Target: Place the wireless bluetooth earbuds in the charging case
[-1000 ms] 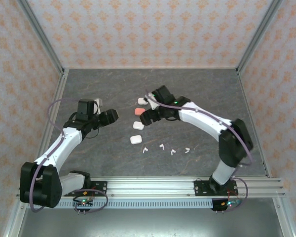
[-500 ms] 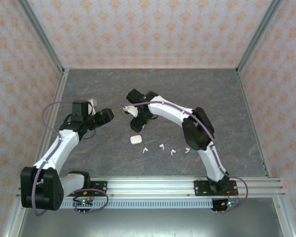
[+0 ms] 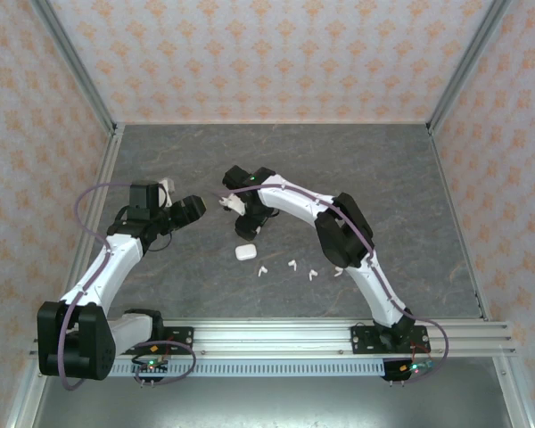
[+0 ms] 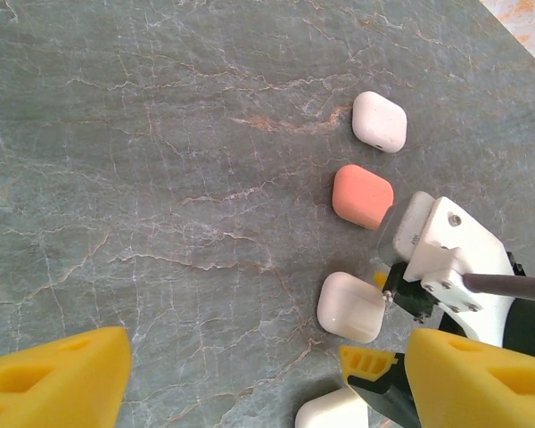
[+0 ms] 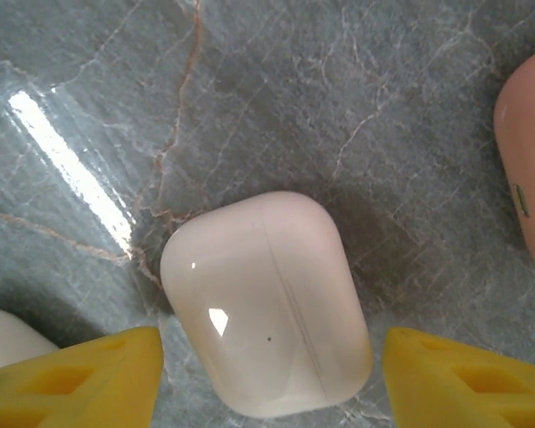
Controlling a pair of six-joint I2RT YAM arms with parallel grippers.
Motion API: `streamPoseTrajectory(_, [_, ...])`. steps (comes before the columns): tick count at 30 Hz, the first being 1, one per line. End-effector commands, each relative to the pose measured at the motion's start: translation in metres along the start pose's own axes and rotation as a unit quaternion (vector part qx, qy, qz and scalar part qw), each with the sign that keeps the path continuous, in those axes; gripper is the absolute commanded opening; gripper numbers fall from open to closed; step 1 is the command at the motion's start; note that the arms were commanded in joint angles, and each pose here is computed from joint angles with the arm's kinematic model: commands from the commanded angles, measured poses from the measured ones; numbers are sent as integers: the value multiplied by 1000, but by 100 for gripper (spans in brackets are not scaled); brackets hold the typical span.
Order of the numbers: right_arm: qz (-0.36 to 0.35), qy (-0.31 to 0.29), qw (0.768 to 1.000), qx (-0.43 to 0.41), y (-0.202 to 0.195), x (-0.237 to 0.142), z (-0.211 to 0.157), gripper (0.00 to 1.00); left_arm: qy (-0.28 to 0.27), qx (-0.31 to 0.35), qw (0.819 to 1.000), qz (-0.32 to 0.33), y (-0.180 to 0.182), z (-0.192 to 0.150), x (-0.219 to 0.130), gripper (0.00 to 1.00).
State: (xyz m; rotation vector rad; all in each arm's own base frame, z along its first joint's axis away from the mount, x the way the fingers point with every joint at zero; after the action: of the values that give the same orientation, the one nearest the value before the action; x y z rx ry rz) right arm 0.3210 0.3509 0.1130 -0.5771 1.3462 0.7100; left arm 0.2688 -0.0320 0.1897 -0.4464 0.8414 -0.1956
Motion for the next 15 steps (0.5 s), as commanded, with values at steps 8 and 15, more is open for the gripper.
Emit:
streamPoseTrajectory(8, [-34,20,999,-6,-4,15,0,55,-1,11,1000,22,5,-3,-6,80])
streamPoseTrajectory(15, [-56,-10,998,-7,-8,4,3,40,-5,24,1000,15,1,-1,-12,79])
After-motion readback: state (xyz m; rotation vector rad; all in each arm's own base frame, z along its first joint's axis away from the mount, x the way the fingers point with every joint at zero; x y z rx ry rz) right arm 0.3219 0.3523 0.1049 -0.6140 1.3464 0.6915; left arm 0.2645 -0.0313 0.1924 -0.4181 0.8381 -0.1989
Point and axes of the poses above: each hand's point on the last joint's axis, 136 mm out from that joint toward the fingers, its own x axis out along the fingers, its own y axis along the line the jaws close on, z = x × y, the point moved 8 cm from there along -x, back along the fingers, and after that the axes turned 12 degrees about x, right-handed, at the moved point
